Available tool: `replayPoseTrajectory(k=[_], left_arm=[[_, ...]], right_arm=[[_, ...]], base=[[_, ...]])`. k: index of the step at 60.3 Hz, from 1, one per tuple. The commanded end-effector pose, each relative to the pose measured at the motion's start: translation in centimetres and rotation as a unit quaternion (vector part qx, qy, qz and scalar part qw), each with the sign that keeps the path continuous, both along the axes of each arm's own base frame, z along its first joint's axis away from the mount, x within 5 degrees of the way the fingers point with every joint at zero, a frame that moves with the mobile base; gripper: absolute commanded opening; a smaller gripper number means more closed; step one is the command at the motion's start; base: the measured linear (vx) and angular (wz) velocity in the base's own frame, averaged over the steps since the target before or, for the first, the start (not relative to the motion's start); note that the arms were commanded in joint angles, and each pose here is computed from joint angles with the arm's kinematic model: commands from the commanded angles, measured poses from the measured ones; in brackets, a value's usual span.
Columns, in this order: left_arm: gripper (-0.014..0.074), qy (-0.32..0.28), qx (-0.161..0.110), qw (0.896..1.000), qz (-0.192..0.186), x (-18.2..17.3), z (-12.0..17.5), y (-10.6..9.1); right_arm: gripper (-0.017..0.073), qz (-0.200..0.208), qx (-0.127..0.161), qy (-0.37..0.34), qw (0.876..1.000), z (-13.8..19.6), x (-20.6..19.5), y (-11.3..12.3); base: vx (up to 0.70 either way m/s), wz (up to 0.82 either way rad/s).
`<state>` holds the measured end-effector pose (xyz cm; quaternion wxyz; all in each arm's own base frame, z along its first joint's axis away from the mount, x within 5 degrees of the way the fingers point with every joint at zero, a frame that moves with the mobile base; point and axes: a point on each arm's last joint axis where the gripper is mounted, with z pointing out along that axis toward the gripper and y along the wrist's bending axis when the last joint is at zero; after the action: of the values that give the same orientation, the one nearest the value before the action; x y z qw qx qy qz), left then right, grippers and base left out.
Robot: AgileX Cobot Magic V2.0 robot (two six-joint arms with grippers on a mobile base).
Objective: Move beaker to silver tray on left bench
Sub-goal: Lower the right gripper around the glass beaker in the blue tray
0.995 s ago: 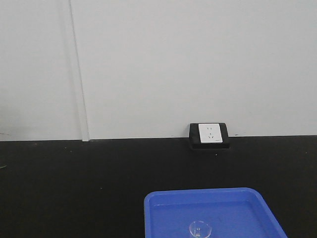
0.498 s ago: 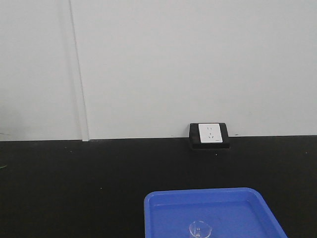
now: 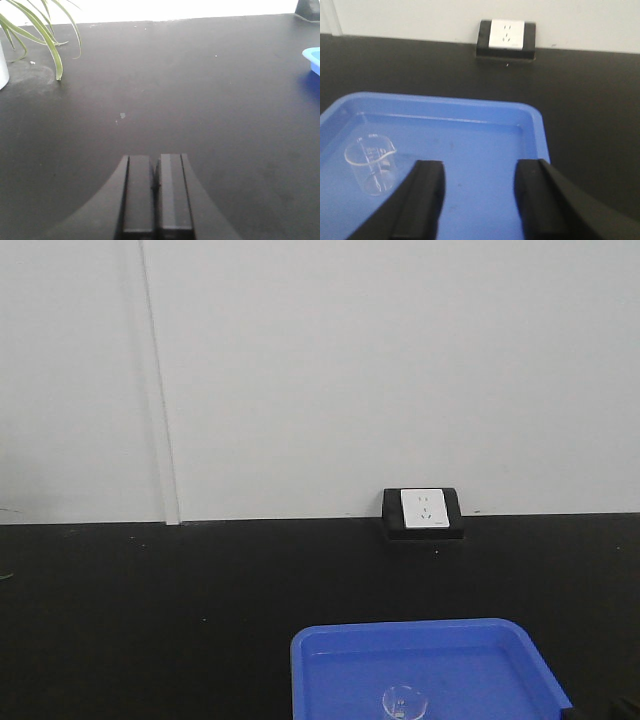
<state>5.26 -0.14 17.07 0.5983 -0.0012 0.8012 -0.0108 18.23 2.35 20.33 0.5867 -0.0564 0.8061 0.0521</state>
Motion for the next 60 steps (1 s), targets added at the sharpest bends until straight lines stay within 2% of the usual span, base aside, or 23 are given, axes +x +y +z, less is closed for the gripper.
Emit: replayPoseTrajectory(k=[1,5,13,18,26,38,60], left_arm=[[0.0001,-0.033,-0.004,0.999,0.000,0.2,0.1,0.0],[0.0001,-0.033,-0.004,0.999,0.000,0.2,0.1,0.0],[0.0001,-0.033,-0.004,0.999,0.000,0.2,0.1,0.0],[0.0001,-0.033,-0.004,0.999,0.000,0.2,0.1,0.0],[0.0001,-0.033,-0.004,0.999,0.000,0.2,0.1,0.0],[0.0001,-0.033,-0.004,0.999,0.000,0.2,0.1,0.0],[0.0001,-0.033,-0.004,0.999,0.000,0.2,0.1,0.0]], right_arm=[[0.0485,0.015,0.006,-0.063,0.998,0.9,1.7,0.4],[0.0499,0.042,-0.011,-0.061,0.997,-0.1,2.3,0.9],[0.0501,0.155,-0.065,-0.059,0.984,-2.4,3.5,2.7],[0.0504,0.199,-0.062,-0.045,0.977,-3.7,4.7,3.5],[0.0542,0.214,-0.044,-0.026,0.976,-4.9,7.1,4.1],[0.0597,0.246,-0.050,-0.017,0.968,-6.2,10.1,6.2],[0.0594,0.266,-0.050,-0.012,0.963,-8.3,14.2,8.6]], base=[[0.00,0.00],[0.00,0.00],[0.00,0.00],[0.00,-0.01],[0.00,0.00],[0.00,0.00],[0.00,0.00]])
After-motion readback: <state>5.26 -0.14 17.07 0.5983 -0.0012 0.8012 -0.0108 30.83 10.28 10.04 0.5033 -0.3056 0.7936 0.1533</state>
